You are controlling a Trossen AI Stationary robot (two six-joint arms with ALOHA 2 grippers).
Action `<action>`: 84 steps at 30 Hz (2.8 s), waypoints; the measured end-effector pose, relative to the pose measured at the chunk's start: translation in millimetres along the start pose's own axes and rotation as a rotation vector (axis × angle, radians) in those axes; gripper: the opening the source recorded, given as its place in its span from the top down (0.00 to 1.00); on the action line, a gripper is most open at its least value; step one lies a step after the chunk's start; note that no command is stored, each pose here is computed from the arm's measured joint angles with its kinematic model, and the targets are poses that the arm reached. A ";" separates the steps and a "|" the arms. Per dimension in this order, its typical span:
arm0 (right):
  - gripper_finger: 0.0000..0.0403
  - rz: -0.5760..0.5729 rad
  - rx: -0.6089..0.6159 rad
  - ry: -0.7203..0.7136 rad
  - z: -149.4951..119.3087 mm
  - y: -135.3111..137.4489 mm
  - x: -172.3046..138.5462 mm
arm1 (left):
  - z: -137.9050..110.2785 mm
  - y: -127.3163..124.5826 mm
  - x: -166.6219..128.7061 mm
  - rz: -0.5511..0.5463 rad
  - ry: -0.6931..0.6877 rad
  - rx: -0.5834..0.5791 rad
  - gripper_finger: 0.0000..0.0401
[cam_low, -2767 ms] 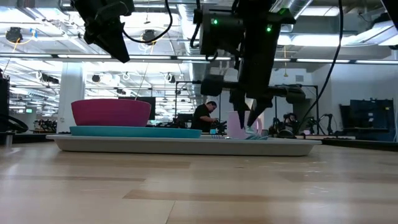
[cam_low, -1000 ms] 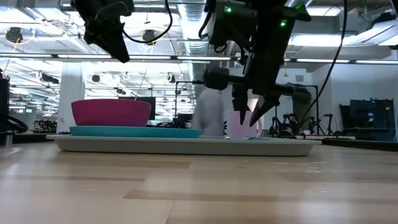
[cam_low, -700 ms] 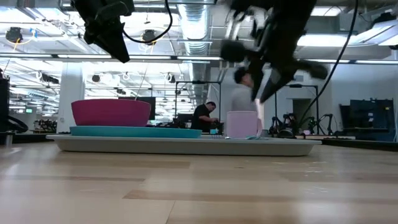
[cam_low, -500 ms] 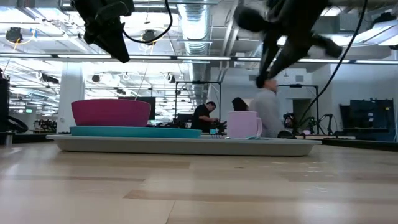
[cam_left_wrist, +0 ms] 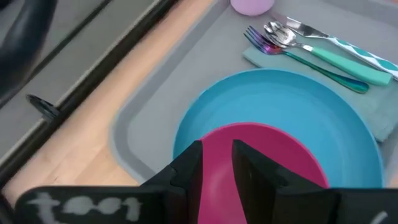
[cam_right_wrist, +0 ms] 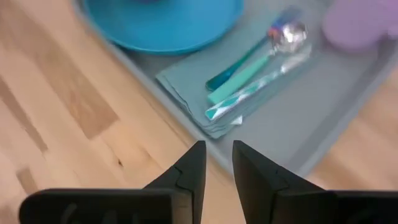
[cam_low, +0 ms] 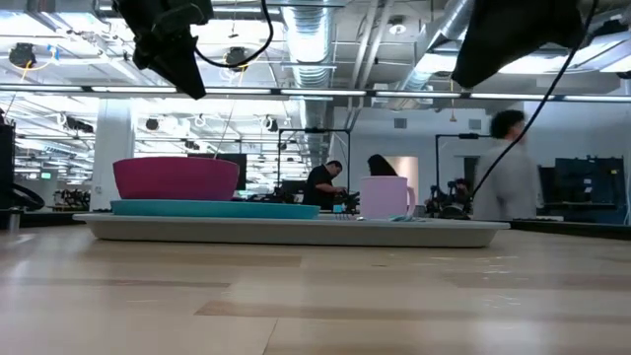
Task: Set up tray
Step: Adjust the bowl, then return to Home Position
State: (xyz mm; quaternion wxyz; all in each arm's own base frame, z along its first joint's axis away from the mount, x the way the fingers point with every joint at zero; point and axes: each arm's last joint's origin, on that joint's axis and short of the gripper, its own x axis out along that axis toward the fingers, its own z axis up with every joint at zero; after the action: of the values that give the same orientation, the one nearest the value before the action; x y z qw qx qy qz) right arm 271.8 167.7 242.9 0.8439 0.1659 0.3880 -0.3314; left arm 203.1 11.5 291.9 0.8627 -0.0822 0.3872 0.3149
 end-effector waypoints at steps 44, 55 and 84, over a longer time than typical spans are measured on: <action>0.82 0.315 -0.280 -0.419 -46.1 -99.8 -89.6 | -64.2 -45.5 96.3 0.108 0.128 -0.125 0.81; 0.82 0.318 -0.277 -0.419 -46.1 -99.4 -89.7 | -43.8 -78.6 123.5 -0.017 0.093 -0.106 0.81; 0.82 0.320 -0.276 -0.416 -46.3 -99.2 -89.7 | 13.4 -79.8 112.4 -0.152 0.056 -0.116 0.81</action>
State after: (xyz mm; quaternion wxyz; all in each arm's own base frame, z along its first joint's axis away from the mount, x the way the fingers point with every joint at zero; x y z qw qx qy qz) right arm 135.3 159.3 279.4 0.9614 0.0371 0.2170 -0.1650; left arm 316.2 7.7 212.0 0.8666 -0.1701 0.3850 0.2681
